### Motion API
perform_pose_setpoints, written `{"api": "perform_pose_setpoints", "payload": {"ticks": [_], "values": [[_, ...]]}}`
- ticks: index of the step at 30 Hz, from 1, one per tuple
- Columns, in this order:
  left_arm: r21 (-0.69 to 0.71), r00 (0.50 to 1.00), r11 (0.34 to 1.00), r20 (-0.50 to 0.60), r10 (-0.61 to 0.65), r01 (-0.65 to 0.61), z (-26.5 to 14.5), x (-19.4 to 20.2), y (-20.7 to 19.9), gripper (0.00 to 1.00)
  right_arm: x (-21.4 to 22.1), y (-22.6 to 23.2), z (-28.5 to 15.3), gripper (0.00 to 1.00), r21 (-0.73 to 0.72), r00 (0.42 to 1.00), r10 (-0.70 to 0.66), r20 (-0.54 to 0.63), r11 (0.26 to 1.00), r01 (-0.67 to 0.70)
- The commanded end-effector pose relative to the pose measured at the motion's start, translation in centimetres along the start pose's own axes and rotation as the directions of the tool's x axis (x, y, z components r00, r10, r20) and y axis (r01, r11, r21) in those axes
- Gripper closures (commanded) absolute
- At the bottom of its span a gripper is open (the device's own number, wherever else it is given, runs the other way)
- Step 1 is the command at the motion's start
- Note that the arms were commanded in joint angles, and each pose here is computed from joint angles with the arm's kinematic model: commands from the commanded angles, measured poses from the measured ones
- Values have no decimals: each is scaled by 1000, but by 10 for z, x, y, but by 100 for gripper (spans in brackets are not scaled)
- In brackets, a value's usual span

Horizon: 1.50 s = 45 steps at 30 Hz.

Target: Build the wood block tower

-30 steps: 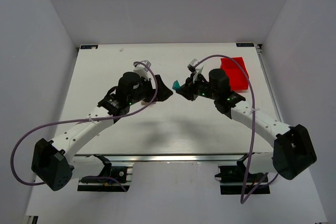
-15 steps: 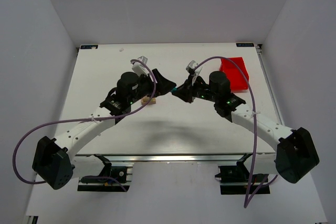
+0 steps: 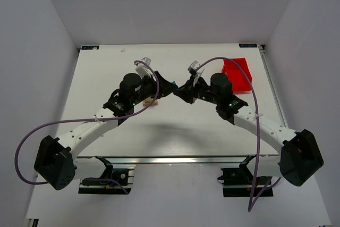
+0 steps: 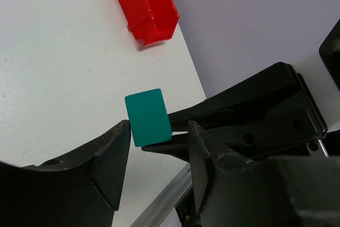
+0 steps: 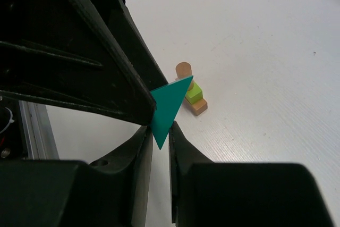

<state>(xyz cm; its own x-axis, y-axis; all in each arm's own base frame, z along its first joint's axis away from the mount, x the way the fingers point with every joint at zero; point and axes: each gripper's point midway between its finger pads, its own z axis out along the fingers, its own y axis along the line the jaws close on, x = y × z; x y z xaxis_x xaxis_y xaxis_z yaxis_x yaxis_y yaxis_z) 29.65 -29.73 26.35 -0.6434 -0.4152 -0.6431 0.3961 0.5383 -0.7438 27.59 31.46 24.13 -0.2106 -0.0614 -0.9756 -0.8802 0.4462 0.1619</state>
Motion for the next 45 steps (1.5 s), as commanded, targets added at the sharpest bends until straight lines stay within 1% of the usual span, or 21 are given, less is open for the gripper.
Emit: {"api": "perform_pose_setpoints", "payload": {"ticks": [1, 7, 13, 16, 17, 18, 20, 21, 22, 27, 28, 30, 31, 33, 34, 35, 36, 37, 39, 40, 45], "values": [[43, 1000, 999, -18, 1, 0, -1, 6, -7, 43, -23, 1, 2, 100, 14, 997, -44, 68, 999, 43], [40, 1000, 999, -21, 3, -2, 2, 5, -6, 49, -26, 3, 3, 100, 9, 996, -56, 69, 998, 55], [5, 1000, 1000, 10, -2, 2, 0, 0, -2, 66, -24, 4, 3, 100, 6, 996, -65, 56, 998, 65], [-7, 1000, 1000, 28, 12, -12, -1, -3, 1, 81, -21, 4, 5, 100, -1, 997, -71, 39, 997, 71], [-11, 999, 1000, 35, 22, -22, 0, -6, 1, 83, -20, 3, 5, 91, 1, 997, -72, 35, 997, 72], [-23, 998, 999, 47, 39, -38, -1, -13, -2, 90, -18, 2, 5, 58, 3, 997, -70, 24, 998, 70], [-59, 986, 987, 62, 152, -148, 1, -28, 0, 93, -22, 3, 0, 41, 9, 996, -84, 32, 996, 84], [-76, 976, 977, 66, 206, -201, 1, -38, 1, 95, -25, 3, -2, 22, 13, 995, -97, 36, 995, 97], [-79, 940, 940, 61, 336, -331, -1, -56, -12, 96, -26, 1, -5, 11, 27, 994, -107, 38, 994, 106], [-214, 777, 760, 12, 630, -613, 10, -114, -18, 99, -29, -25, -26, 11, 187, 984, -176, -1, 967, 173], [-209, 703, 690, 14, 711, -693, 7, -130, -32, 99, -25, -29, -29, 11, 208, 985, -170, -15, 963, 169], [-111, 626, 618, -59, 777, -778, 16, -121, -35, 99, -19, -43, -36, 11, 279, 988, -151, -39, 948, 156], [-79, 543, 538, -77, 836, -839, 17, -123, -37, 99, -13, -48, -40, 11, 304, 989, -138, -62, 941, 150], [7, 472, 476, -125, 873, -879, 18, -116, -42, 99, -7, -64, -50, 11, 377, 988, -120, -96, 914, 147], [52, 397, 409, -150, 905, -911, 17, -113, -40, 99, -5, -67, -54, 11, 395, 988, -114, -108, 907, 147], [66, 364, 375, -136, 921, -925, 14, -122, -52, 100, 0, -73, -61, 11, 422, 987, -99, -129, 895, 145], [112, 342, 371, -218, 914, -922, 15, -108, -37, 100, 2, -75, -64, 11, 429, 986, -92, -137, 892, 143], [145, 280, 320, -241, 929, -936, 15, -106, -32, 100, 3, -76, -66, 11, 435, 986, -87, -143, 889, 142], [160, 239, 289, -272, 932, -944, 13, -110, -32, 100, 9, -84, -75, 11, 477, 983, -65, -174, 867, 142], [201, 195, 277, -351, 916, -940, 13, -98, -12, 100, 7, -85, -76, 11, 481, 981, -66, -180, 864, 146], [344, 30, 224, -490, 871, -912, -1, -60, 38, 100, 22, -100, -92, 11, 545, 960, -29, -277, 819, 182]]}}
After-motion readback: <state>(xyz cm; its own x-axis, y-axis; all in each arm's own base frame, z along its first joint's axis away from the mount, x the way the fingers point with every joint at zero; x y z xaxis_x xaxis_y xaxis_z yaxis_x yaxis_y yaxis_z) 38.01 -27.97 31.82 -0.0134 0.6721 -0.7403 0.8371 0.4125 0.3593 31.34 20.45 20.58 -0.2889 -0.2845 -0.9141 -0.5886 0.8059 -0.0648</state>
